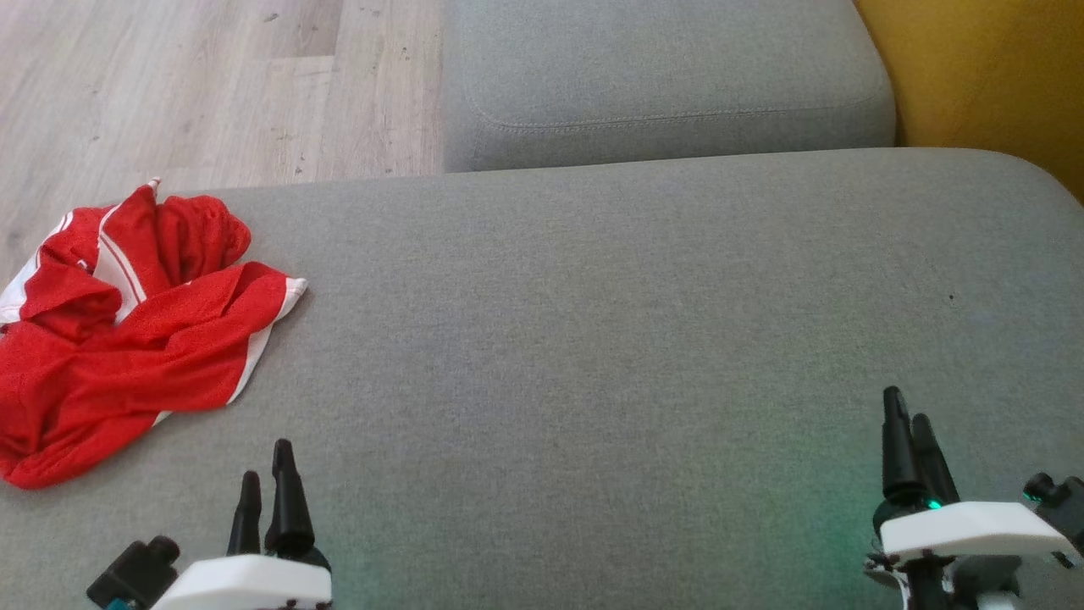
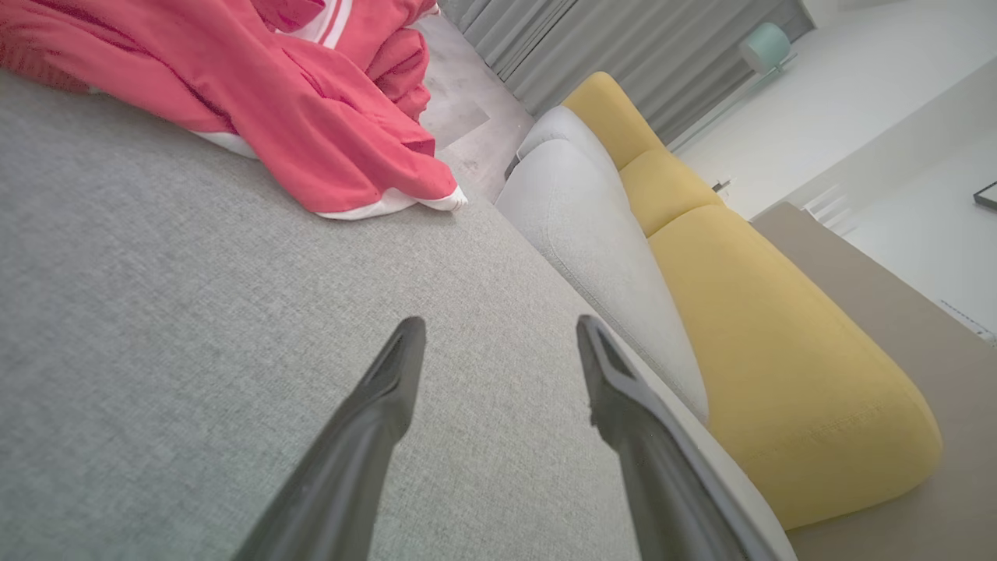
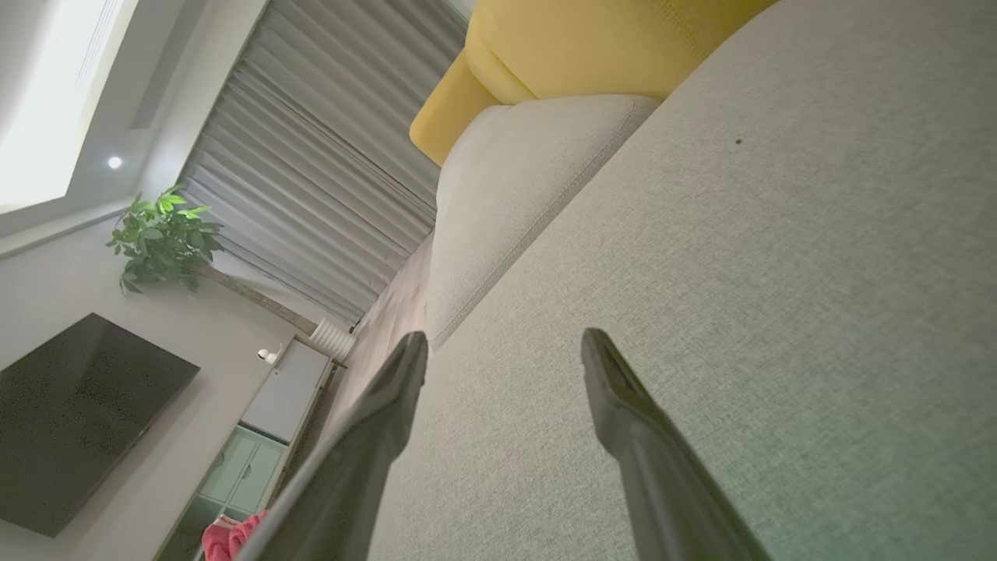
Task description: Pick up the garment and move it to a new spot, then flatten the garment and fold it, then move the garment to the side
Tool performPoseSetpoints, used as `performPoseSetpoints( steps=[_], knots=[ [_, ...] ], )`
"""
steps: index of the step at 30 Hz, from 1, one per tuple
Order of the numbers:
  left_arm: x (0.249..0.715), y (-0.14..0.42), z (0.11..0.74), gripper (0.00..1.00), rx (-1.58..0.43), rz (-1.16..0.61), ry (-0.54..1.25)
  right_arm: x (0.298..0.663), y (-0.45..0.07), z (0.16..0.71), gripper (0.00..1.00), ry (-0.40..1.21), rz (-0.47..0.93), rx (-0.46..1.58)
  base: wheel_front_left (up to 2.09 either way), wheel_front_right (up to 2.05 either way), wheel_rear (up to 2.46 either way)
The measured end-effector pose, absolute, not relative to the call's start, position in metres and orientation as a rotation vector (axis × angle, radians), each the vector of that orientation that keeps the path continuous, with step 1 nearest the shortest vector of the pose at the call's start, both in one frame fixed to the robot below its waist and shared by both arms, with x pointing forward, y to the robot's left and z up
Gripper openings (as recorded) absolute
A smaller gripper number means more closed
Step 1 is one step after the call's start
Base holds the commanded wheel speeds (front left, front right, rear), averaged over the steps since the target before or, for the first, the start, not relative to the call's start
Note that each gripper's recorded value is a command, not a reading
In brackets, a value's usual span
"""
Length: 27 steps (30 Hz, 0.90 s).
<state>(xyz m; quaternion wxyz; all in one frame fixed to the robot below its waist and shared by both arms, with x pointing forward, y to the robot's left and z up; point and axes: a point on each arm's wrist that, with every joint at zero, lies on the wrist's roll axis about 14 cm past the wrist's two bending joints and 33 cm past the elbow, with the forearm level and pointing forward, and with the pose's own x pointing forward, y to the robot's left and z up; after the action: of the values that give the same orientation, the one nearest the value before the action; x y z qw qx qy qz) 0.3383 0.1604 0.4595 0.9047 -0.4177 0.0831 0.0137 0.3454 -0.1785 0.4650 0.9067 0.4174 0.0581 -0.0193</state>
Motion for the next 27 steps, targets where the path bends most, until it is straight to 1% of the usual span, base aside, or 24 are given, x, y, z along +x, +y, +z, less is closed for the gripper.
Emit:
performPoseSetpoints(
  steps=[14,27],
  knots=[
    [0.33,0.157,0.452,1.0,-0.699,0.021,0.184,0.346,-0.166,0.468,1.0,0.115,0.014,0.687,0.0,0.0,0.0],
    [0.328,0.162,0.453,1.0,-0.544,0.03,0.158,0.341,-0.161,0.466,1.0,0.112,0.045,0.511,0.0,0.0,0.0]
  ],
)
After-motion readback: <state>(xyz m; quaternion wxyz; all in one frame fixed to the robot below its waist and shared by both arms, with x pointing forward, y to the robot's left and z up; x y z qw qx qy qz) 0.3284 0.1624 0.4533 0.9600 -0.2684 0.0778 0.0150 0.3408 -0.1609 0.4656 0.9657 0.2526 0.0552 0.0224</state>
